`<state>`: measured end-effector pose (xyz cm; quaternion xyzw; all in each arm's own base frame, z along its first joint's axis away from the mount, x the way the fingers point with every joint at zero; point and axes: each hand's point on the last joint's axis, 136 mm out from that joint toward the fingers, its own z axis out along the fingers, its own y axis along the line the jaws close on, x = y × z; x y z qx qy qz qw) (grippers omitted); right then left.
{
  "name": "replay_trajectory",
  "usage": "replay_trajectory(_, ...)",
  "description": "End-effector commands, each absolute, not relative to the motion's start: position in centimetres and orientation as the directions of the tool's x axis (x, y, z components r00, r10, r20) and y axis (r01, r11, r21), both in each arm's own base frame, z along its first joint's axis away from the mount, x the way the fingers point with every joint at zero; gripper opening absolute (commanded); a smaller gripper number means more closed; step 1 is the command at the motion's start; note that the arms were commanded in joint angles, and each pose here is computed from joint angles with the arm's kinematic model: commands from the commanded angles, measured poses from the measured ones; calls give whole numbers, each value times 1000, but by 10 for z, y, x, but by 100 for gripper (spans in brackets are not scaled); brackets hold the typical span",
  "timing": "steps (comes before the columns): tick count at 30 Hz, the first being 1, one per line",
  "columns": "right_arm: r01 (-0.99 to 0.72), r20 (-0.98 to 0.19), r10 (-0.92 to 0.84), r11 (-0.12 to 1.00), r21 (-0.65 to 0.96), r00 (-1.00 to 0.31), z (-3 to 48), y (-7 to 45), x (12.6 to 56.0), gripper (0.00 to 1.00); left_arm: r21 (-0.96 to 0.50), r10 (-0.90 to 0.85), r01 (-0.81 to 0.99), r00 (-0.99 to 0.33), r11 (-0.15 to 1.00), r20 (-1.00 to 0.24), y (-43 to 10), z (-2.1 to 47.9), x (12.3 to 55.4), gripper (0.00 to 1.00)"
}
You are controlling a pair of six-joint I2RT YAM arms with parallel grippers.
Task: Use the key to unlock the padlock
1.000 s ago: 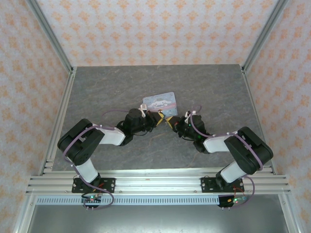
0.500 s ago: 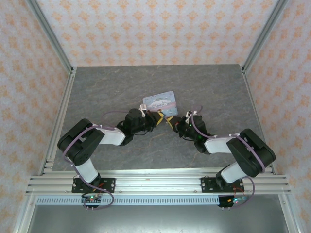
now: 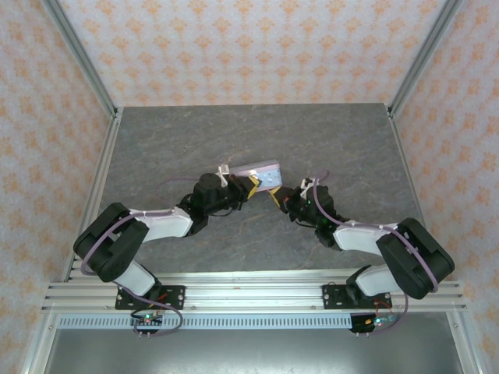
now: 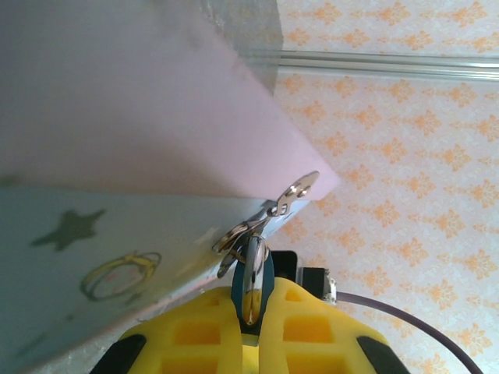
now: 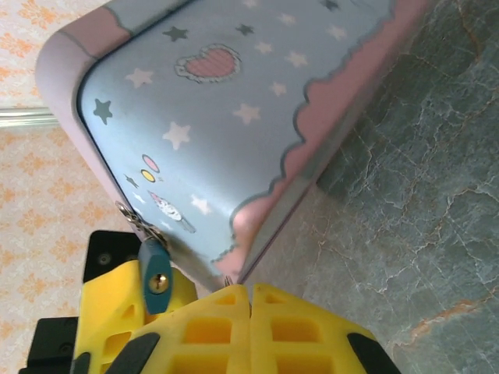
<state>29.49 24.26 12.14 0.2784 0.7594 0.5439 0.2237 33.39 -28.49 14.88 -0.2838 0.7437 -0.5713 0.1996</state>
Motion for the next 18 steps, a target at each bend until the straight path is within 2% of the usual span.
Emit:
replay_trajectory(1,174,-33,667,241,955,-744,125,249,298,0,-962,-658,-185,-753,200,9,-282,150,331,0)
replay_trajectory(18,138,-40,666,213,967,-745,146,253,297,0,-954,-659,-205,-752,218,11,-281,138,329,0)
